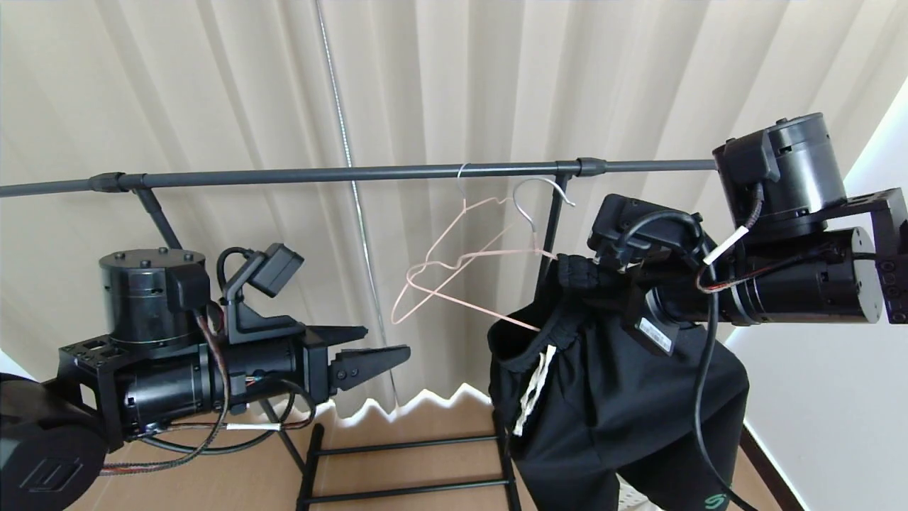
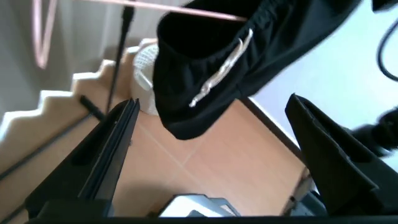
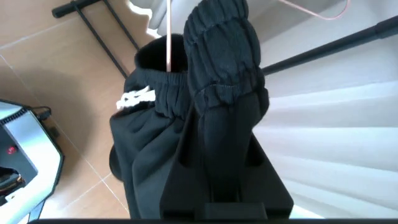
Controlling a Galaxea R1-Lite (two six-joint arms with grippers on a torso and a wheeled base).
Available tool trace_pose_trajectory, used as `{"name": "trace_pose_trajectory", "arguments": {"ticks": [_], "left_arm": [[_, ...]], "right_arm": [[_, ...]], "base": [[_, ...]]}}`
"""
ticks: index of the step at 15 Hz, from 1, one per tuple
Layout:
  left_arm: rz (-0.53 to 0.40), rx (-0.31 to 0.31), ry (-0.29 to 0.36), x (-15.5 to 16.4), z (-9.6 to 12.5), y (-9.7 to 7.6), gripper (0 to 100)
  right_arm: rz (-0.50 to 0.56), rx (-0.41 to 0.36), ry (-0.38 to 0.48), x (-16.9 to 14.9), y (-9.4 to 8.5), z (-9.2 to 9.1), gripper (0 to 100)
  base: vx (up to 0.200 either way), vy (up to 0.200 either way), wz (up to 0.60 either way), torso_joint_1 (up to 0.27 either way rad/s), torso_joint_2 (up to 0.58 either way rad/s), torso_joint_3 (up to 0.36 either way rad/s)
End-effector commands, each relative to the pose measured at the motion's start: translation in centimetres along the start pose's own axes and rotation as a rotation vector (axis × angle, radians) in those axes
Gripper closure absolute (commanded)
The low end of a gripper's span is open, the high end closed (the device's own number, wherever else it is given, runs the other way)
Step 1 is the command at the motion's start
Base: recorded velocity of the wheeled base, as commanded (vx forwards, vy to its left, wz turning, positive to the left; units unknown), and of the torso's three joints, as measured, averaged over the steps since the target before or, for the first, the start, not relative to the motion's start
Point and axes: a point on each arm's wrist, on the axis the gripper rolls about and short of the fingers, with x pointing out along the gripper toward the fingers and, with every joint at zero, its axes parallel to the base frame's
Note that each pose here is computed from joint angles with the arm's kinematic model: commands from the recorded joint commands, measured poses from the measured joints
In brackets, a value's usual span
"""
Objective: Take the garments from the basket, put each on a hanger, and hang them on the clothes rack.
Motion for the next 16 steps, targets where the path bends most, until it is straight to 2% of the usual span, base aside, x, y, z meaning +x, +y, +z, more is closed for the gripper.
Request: {"name": "trace_pose_trajectory", "arguments": {"ticks": [1,5,7,10,11,13,16], "left_arm": [[0.05,0.041,0.021,1.7,0.5,-1.7,0],[0.245,0.057,0.11,6.2,-2.0,-2.4,0],[0.268,0.047,0.114,7.0,-2.2,-2.5,0],[0.276,-0.001,0.1,7.7,-1.9,-2.3,0],[0.309,-0.019,0.095,8.3,-2.0,-2.2,0],[0.352,-0.028,0.096,9.3,-2.4,-2.1,0],[0.356,-0.05,0.099,10.1,-2.7,-2.1,0]], "right_arm": [[-0.018,-0.016,-0.033,0.0,0.9,0.1,100],[-0.047,-0.032,-0.117,-1.0,1.5,0.7,100],[-0.041,-0.041,-0.147,-2.0,2.1,0.9,100],[-0.018,-0.054,-0.158,-2.5,2.9,0.9,100],[-0.014,-0.054,-0.159,-2.7,3.0,0.7,100],[-0.006,-0.06,-0.174,-3.3,3.5,0.7,100],[0.01,-0.073,-0.199,-4.1,4.1,1.0,100]], "base": [[0.0,0.0,0.0,0.0,0.0,0.0],[0.0,0.0,0.0,0.0,0.0,0.0],[0.0,0.0,0.0,0.0,0.0,0.0],[0.0,0.0,0.0,0.0,0.0,0.0],[0.0,0.0,0.0,0.0,0.0,0.0],[0.0,0.0,0.0,0.0,0.0,0.0],[0.0,0.0,0.0,0.0,0.0,0.0]]}}
